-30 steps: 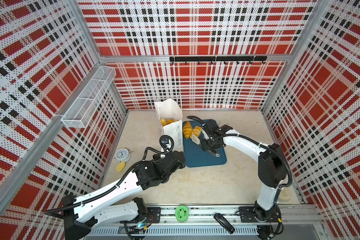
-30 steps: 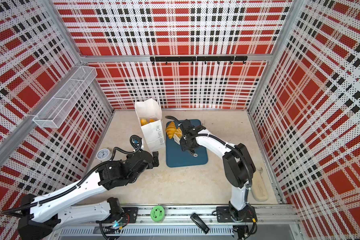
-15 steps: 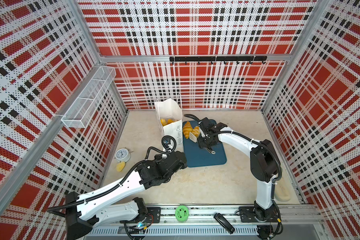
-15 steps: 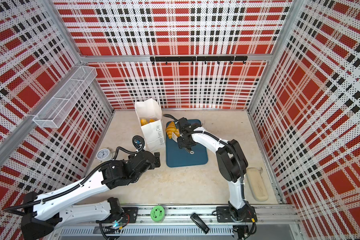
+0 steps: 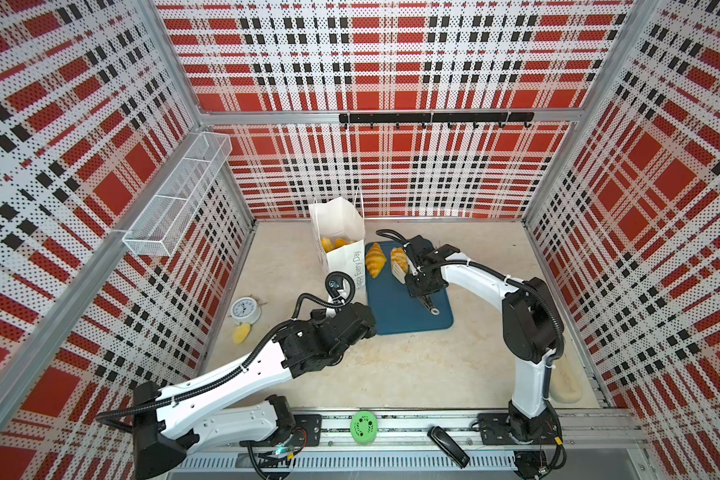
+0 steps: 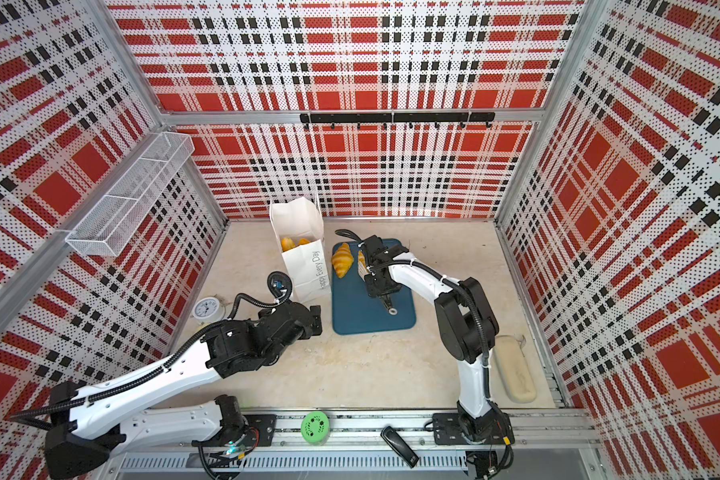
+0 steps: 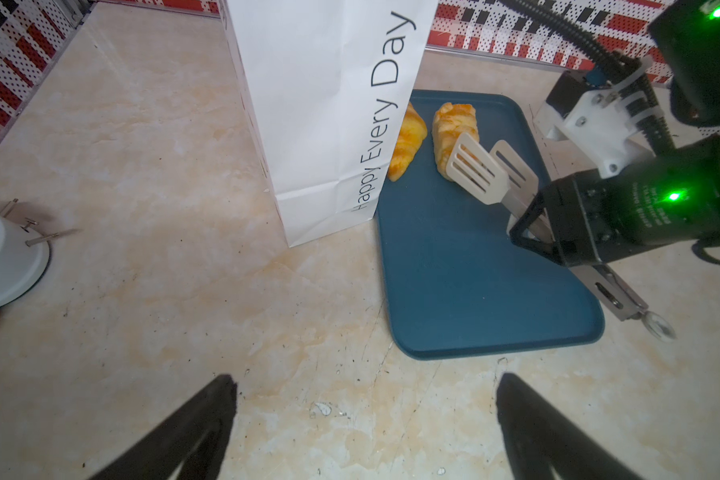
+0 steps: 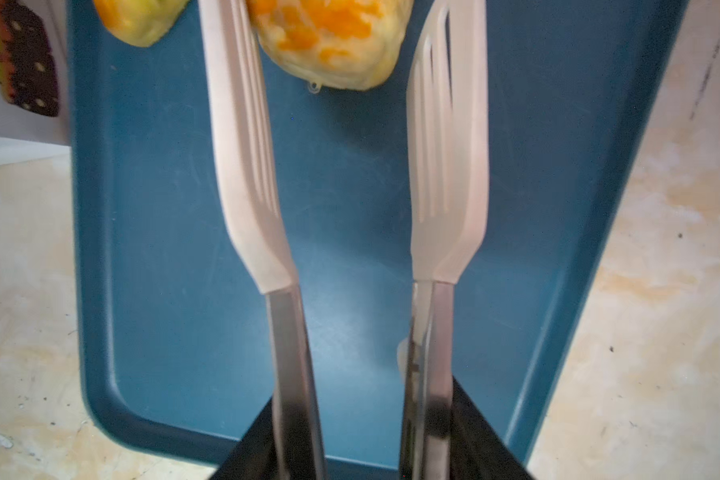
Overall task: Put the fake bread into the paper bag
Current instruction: 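Move the open tongs down to the flaky pastry on the tray, then close the tongs around the flaky pastry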
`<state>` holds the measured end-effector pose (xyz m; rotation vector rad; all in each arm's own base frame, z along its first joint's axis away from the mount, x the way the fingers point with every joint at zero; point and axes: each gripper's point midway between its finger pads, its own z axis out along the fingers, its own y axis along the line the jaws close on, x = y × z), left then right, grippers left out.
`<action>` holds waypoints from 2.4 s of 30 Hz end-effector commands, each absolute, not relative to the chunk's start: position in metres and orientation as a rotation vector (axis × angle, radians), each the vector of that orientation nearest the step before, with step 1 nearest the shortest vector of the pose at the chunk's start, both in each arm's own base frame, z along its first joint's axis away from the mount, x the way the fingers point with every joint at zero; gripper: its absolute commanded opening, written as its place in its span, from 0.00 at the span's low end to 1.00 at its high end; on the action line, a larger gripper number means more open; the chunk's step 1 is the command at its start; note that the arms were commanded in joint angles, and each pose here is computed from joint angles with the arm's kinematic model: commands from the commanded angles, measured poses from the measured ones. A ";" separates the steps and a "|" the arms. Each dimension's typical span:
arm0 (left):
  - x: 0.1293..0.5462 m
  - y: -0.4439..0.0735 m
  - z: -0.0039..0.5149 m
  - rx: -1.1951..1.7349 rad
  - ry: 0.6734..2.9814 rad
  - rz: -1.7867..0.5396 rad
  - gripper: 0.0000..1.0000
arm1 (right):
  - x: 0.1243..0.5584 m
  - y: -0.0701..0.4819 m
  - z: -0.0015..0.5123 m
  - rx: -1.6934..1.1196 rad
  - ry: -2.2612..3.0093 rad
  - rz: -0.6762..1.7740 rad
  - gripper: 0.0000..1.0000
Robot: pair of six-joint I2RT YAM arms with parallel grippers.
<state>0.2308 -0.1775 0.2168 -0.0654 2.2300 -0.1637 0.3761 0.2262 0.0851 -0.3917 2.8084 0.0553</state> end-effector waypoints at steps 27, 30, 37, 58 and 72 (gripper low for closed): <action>0.224 -0.209 0.203 0.020 2.284 -0.262 0.99 | 0.388 0.205 0.120 -0.608 2.621 0.030 0.61; 0.224 -0.216 0.199 0.034 2.300 -0.277 1.00 | 0.393 0.206 0.117 -0.631 2.615 -0.001 0.61; 0.226 -0.228 0.195 0.056 2.313 -0.307 0.99 | 0.403 0.209 0.112 -0.657 2.604 -0.044 0.61; 0.230 -0.226 0.198 0.053 2.322 -0.339 0.99 | 0.425 0.220 0.093 -0.726 2.603 -0.098 0.60; 0.239 -0.228 0.198 0.038 2.326 -0.399 0.99 | 0.428 0.223 0.089 -0.794 2.606 -0.143 0.52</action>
